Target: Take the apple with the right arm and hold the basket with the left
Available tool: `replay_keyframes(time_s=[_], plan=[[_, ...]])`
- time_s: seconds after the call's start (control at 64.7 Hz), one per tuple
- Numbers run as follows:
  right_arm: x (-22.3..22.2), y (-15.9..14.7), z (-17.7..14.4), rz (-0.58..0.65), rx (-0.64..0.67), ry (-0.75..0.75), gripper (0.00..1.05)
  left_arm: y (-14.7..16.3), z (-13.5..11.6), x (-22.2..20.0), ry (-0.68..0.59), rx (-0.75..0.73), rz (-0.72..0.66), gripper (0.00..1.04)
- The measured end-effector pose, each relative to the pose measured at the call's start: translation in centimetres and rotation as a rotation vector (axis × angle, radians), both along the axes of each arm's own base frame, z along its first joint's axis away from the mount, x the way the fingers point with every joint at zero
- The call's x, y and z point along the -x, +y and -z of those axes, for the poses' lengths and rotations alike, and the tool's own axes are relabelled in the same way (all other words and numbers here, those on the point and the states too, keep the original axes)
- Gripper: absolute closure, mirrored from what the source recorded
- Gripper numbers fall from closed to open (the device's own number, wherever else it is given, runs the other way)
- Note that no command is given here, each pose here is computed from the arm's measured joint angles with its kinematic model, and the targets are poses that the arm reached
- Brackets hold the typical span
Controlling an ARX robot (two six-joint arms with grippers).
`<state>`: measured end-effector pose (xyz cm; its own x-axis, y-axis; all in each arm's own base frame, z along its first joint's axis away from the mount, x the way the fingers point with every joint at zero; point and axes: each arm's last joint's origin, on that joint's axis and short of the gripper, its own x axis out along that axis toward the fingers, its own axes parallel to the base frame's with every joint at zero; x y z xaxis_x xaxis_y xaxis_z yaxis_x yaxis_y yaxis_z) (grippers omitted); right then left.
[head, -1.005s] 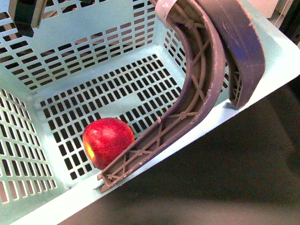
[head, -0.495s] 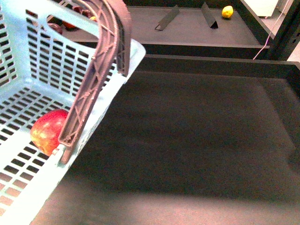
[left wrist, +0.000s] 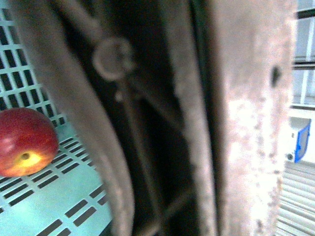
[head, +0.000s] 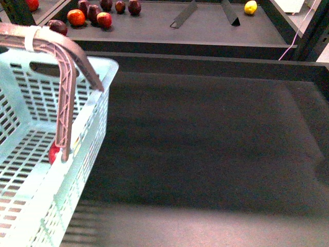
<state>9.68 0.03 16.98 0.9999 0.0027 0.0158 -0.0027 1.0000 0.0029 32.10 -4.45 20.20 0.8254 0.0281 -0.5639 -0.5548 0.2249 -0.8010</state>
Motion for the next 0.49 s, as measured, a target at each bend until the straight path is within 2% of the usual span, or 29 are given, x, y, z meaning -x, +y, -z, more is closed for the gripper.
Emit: replay_keyframes(time_s=[0.108,0.495], plan=[[0.0,0.0,0.0,0.0,0.0,0.0,0.09,1.2,1.8,-1.0,0.043,-0.003,-0.013,0.9],[0.0,0.0,0.0,0.0,0.0,0.0,0.09,2.2,2.2,-4.1,-0.027,0.017,0.007,0.9]])
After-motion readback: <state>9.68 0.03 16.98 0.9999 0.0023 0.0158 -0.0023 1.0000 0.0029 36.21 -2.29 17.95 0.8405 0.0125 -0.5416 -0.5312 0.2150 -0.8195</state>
